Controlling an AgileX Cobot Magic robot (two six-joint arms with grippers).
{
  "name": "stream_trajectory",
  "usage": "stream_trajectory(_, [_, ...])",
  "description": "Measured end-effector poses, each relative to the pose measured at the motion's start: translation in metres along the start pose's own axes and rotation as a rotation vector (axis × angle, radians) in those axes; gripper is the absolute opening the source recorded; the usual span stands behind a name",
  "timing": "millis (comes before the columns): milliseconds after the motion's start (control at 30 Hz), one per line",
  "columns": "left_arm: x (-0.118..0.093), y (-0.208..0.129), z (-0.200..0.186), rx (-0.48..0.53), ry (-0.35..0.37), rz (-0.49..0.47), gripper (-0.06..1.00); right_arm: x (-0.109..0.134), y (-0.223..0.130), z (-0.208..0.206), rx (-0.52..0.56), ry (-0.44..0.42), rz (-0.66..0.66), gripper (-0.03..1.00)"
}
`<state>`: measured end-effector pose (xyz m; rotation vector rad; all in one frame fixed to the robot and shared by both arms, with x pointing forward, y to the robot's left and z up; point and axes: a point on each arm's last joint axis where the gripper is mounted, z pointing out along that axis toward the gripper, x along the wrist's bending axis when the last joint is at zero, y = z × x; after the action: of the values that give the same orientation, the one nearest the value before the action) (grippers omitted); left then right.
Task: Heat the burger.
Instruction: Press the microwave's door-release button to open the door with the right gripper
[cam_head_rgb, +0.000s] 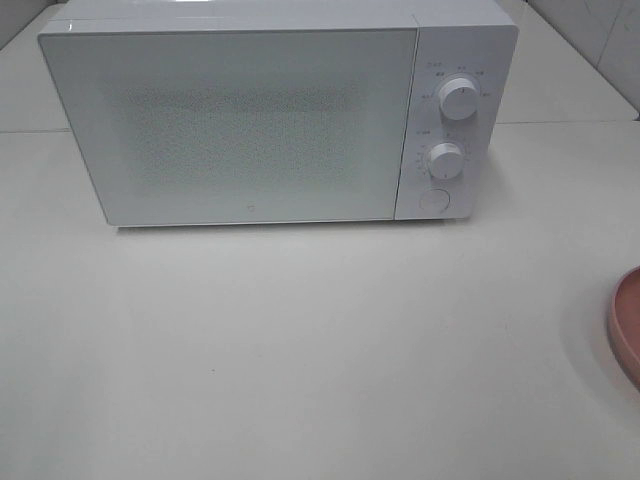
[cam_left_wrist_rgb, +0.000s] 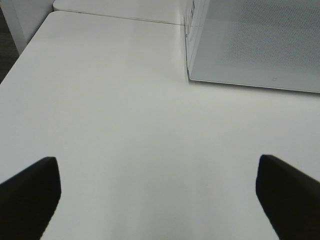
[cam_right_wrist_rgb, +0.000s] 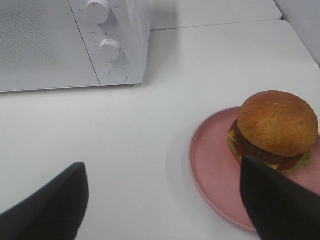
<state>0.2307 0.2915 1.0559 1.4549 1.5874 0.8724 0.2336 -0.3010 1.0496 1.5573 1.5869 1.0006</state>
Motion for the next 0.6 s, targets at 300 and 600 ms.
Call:
stream_trajectory(300, [0.0,0.0,0.0,0.0,0.0,0.0,0.98,0.0,0.0,0.0,0.0,0.0,0.0,0.74])
stream_trajectory(600, [0.0,0.0,0.0,0.0,0.0,0.0,0.98,0.0,0.0004,0.0,-0.004,0.0,0.004,0.76])
